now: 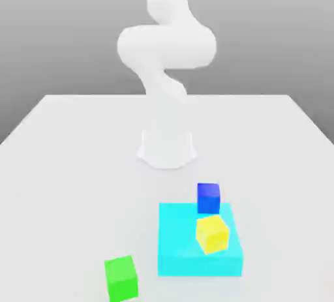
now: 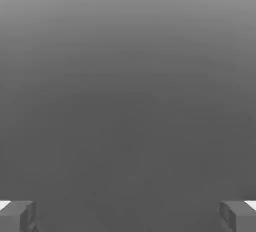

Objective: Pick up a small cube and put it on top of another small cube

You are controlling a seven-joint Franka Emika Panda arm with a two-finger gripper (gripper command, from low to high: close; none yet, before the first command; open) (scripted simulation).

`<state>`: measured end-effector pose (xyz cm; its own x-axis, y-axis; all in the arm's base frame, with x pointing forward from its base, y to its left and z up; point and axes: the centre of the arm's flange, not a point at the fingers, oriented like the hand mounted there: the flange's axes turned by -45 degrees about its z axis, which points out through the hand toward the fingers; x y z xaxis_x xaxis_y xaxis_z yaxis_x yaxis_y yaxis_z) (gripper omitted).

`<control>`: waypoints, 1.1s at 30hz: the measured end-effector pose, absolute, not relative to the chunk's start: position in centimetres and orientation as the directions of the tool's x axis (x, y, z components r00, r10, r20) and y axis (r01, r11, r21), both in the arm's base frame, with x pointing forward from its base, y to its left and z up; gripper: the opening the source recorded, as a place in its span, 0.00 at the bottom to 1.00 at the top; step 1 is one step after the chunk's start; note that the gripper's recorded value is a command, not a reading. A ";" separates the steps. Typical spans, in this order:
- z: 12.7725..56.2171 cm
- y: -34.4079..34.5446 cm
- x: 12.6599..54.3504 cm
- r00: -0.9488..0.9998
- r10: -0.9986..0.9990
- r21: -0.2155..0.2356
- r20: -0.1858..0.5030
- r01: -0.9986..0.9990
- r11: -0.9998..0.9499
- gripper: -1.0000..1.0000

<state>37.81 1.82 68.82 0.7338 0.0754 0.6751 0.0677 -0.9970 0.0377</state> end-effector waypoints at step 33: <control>19.2 34.5 48.0 0.203 0.979 0.008 0.006 0.979 -0.203 0.50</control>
